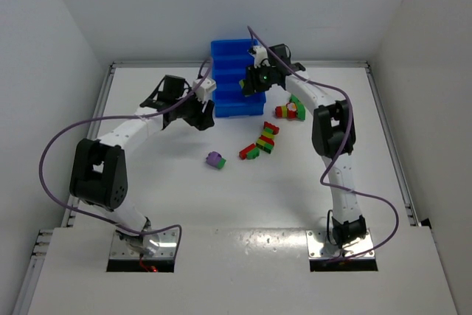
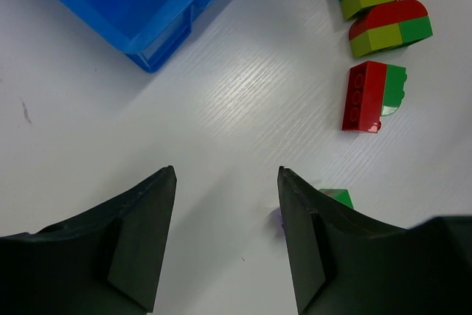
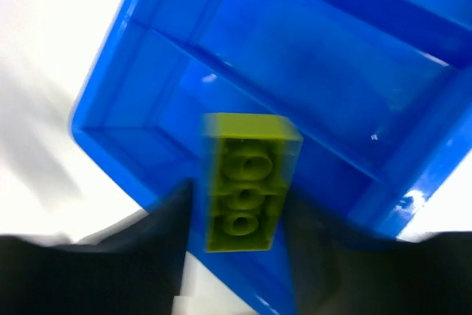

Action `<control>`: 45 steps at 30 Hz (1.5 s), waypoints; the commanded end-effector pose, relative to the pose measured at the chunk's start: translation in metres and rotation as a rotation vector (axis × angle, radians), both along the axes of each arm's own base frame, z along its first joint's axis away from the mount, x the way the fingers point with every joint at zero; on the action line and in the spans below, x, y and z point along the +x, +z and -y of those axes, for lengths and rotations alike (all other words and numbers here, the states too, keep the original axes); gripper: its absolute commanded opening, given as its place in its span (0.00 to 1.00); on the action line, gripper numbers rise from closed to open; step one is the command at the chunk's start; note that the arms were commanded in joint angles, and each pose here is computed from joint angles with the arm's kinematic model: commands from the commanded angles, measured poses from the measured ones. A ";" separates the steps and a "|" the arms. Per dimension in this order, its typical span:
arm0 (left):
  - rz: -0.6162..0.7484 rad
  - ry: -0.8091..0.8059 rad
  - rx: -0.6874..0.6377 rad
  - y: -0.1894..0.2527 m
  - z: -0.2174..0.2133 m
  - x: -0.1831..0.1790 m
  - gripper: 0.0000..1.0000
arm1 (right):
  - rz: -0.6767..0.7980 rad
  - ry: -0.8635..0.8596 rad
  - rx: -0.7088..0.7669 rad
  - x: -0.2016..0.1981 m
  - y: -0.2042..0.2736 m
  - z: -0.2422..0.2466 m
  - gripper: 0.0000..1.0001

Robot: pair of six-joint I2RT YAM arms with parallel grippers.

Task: Sort the legos into containers by color

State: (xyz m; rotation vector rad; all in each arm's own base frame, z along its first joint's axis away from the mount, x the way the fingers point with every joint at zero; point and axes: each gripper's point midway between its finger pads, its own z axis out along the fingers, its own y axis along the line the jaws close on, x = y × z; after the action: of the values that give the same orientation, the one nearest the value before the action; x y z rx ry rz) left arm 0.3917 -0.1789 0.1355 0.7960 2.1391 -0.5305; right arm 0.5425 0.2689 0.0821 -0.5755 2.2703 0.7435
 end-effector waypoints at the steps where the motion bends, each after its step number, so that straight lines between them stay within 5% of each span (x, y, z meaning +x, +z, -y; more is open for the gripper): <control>1: 0.057 -0.019 -0.018 0.016 0.003 0.013 0.63 | 0.033 -0.016 -0.047 0.006 0.001 0.005 0.54; 7: 0.049 -0.009 -0.015 0.012 -0.001 0.017 0.63 | 0.041 -0.030 -0.068 0.005 0.002 0.005 0.75; 18: 0.056 -0.016 -0.023 0.013 0.002 0.020 0.63 | 0.281 -0.393 -0.015 0.067 0.096 0.048 0.75; 29: 0.061 -0.004 -0.025 0.014 0.001 0.023 0.63 | 0.318 -0.591 -0.148 0.114 0.050 0.078 0.74; 40: 0.091 0.035 -0.024 0.026 -0.012 0.033 0.63 | 0.320 -0.562 -0.117 0.136 0.008 0.069 0.62; 45: 0.086 0.051 -0.029 0.026 -0.017 0.034 0.63 | 0.331 -0.480 -0.110 0.137 0.000 0.063 0.33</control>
State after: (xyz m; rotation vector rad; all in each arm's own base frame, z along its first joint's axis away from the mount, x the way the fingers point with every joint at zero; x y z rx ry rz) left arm 0.4119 -0.1651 0.1373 0.7608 2.1287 -0.5035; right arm 0.6561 0.1986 0.0324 -0.1289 2.1828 0.2036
